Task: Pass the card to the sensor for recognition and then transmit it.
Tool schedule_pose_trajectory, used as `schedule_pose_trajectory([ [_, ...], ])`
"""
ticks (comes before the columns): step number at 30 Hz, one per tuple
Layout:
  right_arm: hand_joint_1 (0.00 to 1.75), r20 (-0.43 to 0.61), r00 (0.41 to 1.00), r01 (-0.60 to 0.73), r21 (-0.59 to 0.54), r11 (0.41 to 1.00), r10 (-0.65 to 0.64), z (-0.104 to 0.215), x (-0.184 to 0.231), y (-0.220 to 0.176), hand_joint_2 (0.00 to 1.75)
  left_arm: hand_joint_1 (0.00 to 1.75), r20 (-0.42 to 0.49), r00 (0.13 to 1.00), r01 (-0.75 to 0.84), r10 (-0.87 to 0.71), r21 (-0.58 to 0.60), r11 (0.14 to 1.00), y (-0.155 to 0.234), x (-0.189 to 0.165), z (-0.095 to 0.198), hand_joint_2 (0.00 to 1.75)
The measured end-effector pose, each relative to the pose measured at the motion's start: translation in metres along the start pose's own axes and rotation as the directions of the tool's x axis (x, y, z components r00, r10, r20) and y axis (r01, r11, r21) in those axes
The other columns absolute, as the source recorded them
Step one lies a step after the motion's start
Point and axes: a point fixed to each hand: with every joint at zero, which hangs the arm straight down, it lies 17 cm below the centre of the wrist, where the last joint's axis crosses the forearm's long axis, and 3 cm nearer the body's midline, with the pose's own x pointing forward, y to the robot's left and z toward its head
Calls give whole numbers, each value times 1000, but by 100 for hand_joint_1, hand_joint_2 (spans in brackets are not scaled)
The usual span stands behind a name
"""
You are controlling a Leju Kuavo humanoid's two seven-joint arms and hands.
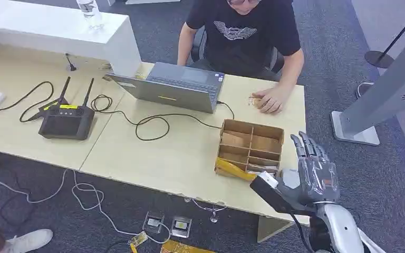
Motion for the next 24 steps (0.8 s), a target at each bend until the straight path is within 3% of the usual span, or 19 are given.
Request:
schedule_pose_trajectory([
  [8,0,-20,999,25,-6,1000,-25,19,-5,-10,175,0,-16,1000,7,-7,-2,1000,1,-2,0,0],
  [16,0,-30,991,129,56,990,-127,34,6,12,175,0,-27,1000,7,-8,-9,1000,-1,-2,0,0],
  [24,0,-25,990,137,244,960,-135,32,17,45,175,0,-36,999,11,-12,-22,1000,-2,-3,0,0],
])
